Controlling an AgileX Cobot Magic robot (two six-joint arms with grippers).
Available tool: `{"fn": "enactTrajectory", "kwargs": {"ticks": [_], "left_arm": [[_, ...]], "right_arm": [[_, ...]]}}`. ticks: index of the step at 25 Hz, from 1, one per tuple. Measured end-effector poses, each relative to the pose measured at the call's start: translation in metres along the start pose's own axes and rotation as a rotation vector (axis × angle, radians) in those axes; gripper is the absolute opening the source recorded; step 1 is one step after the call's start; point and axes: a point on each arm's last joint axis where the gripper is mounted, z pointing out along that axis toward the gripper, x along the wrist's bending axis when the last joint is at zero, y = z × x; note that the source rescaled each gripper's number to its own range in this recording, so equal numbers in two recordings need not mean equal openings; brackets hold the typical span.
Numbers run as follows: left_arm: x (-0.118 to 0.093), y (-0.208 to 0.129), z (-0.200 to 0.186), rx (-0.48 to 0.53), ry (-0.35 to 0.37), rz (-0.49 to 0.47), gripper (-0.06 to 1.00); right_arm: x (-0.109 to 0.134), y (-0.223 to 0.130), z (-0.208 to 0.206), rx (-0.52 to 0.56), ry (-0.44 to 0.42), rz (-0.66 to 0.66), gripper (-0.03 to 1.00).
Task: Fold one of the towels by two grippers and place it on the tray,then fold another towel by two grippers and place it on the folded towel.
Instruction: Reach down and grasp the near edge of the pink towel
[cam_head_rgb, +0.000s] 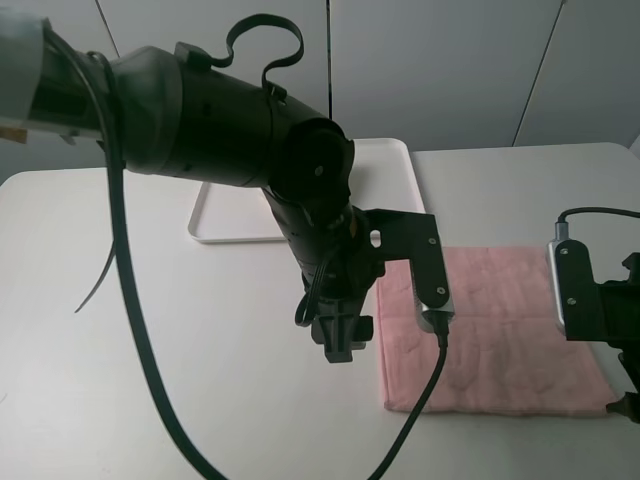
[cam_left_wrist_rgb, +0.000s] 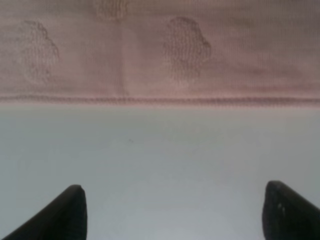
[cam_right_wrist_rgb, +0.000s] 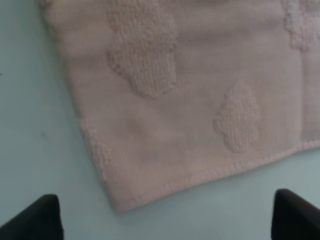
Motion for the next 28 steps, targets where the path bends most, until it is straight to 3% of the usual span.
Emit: {"fn": "enactTrajectory", "kwargs": {"ticks": [3,9,28], "left_arm": [[0.0,0.0,0.0,0.0,0.0,0.0,0.92],[0.001,0.0,0.0,0.001,0.008,0.01,0.92],[0.002,0.0,0.0,0.003,0.017,0.04,0.92]], "right_arm": [[0.009,-0.002,0.005,0.0,0.018,-0.054,0.99],[0.018,-0.004,0.01,-0.002,0.033,-0.227,1.0],[0.022,0.0,0.025,-0.003,0.14,-0.142,1.0]]}}
